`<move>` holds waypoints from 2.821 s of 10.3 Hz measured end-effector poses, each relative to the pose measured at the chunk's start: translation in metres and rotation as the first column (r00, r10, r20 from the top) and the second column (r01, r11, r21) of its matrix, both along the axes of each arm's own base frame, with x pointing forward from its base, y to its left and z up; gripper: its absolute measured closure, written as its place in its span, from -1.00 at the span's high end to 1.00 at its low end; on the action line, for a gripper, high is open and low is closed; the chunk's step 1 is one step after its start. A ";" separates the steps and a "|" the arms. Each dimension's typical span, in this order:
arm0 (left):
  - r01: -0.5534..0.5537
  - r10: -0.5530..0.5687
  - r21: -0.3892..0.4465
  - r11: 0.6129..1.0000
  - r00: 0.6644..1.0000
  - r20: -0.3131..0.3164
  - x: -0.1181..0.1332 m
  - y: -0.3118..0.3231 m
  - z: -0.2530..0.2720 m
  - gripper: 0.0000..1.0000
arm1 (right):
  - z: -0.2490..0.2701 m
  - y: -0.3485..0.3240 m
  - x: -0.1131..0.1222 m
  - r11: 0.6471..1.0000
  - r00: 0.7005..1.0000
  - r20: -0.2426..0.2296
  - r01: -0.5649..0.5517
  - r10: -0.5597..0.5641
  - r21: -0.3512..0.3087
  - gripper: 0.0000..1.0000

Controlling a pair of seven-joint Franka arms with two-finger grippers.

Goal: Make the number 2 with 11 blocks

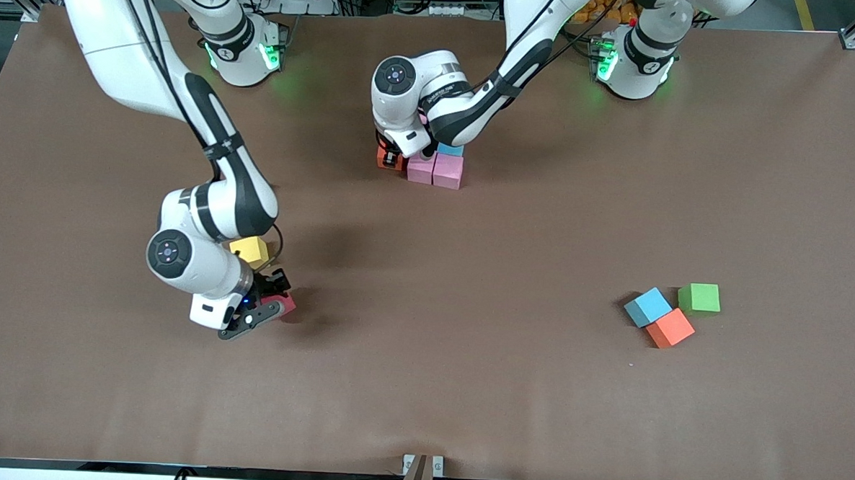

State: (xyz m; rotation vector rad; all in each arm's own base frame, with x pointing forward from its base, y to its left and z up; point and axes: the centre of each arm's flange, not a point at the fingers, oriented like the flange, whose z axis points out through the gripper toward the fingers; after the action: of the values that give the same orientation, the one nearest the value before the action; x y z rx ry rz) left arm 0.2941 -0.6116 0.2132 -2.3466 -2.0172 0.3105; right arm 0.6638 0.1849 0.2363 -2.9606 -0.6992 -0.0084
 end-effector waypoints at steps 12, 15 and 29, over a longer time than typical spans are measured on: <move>-0.008 0.009 -0.024 1.000 0.999 0.033 0.011 0.014 0.000 0.16 | 0.023 0.061 -0.066 0.927 0.927 0.028 0.373 -0.374 0.029 0.12; -0.008 0.009 -0.025 1.000 0.999 0.033 0.011 0.015 -0.001 0.16 | 0.015 0.057 -0.087 0.910 0.909 0.061 0.410 -0.413 0.055 0.12; -0.006 0.007 -0.014 1.000 1.000 0.027 0.009 0.018 -0.006 1.00 | 0.004 0.126 -0.162 0.825 0.826 0.037 0.557 -0.562 0.089 0.12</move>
State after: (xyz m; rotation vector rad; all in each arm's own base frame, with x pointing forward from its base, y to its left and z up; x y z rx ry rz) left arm 0.3029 -0.5938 0.2076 -2.3657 -2.0413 0.2951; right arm 0.5015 0.3106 0.2406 -2.9789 0.1928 -0.1676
